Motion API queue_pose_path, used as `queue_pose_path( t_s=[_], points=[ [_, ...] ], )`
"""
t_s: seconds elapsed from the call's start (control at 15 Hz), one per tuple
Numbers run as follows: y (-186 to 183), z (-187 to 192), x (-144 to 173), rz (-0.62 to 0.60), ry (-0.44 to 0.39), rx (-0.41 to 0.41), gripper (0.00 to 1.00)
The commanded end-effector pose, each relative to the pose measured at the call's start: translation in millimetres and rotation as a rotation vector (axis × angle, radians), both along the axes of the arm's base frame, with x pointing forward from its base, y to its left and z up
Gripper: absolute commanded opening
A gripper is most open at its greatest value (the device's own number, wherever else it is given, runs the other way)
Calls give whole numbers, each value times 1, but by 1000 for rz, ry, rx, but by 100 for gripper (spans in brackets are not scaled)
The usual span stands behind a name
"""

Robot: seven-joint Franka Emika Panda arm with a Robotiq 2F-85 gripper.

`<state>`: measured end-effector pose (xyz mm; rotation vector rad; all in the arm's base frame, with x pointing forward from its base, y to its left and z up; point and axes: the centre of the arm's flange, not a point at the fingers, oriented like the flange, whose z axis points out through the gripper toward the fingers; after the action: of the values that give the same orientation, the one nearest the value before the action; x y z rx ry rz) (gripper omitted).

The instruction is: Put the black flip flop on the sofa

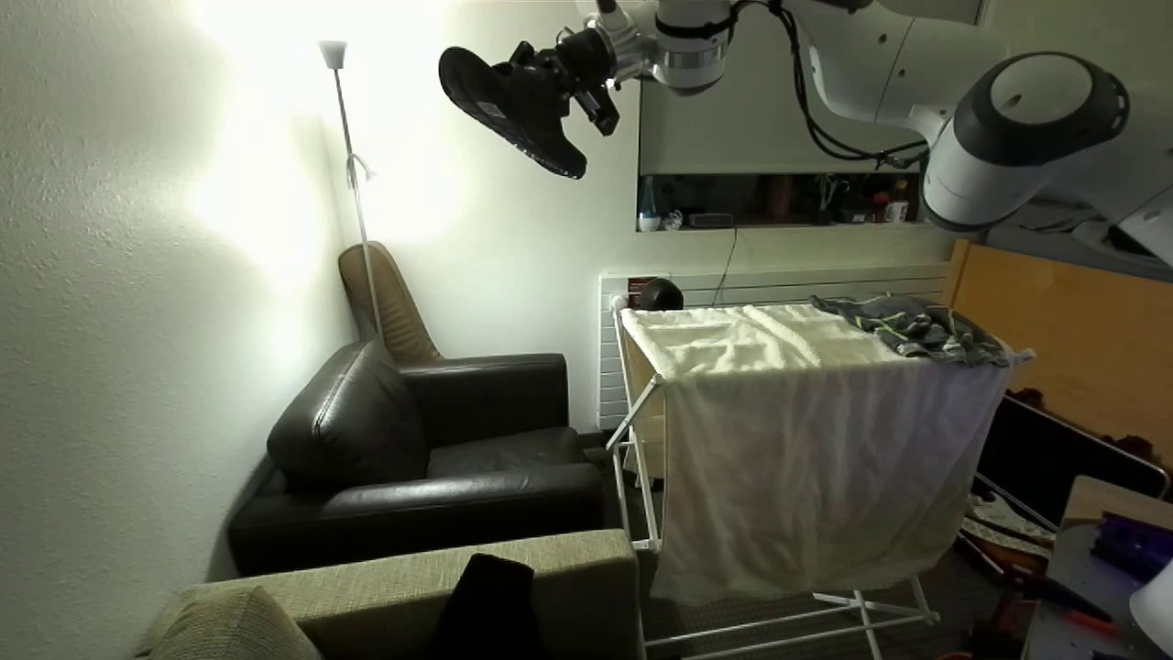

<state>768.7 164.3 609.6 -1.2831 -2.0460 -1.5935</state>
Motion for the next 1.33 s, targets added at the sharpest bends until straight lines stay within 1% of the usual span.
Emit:
queue_pose_path(
  t_s=[0.0, 0.2, 0.53, 1.27],
  points=[
    [3, 15, 20, 27, -29, -3, 2],
    [4, 15, 22, 35, -32, -6, 2],
    [12, 17, 35, 99, -56, -51, 2],
    [25, 21, 57, 253, -172, -104, 2]
  ],
)
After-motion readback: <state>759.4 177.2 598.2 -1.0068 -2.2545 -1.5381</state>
